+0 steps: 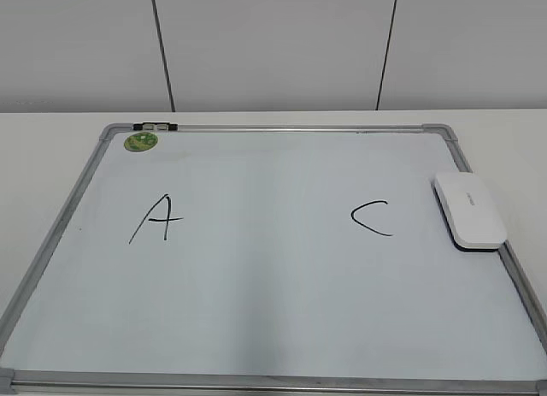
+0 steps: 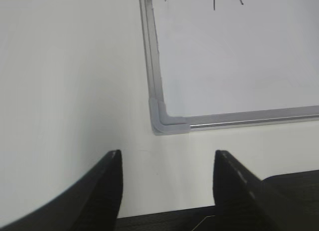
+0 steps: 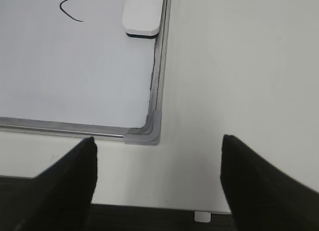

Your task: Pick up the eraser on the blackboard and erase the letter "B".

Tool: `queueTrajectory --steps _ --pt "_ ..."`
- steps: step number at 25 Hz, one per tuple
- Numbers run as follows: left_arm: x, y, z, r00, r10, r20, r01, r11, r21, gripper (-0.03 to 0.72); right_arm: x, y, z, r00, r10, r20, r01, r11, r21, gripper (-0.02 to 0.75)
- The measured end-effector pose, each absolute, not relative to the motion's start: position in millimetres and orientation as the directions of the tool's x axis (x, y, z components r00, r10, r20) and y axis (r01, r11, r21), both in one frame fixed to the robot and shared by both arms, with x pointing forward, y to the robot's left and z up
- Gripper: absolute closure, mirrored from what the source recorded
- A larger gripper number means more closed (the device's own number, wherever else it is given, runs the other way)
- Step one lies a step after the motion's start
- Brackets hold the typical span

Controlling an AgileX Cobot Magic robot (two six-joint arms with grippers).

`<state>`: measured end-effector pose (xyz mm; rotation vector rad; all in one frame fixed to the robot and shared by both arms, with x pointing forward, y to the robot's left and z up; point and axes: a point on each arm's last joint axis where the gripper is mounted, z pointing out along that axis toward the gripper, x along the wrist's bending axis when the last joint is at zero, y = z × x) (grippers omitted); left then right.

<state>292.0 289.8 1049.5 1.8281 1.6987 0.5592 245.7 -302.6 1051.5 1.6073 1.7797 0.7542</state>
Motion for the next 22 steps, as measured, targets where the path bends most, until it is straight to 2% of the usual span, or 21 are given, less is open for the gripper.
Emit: queueTrajectory --steps 4,22 --pt "292.1 292.8 1048.4 0.095 0.995 -0.043 0.752 -0.043 0.657 0.272 249.8 -302.5 1047.0 -0.069 0.995 -0.073 0.633 0.1 0.768 0.146" --pt "291.7 292.8 1045.0 0.095 0.995 -0.044 0.764 -0.044 0.644 0.272 250.3 -302.5 1047.2 -0.069 0.995 -0.073 0.628 0.1 0.772 0.146"
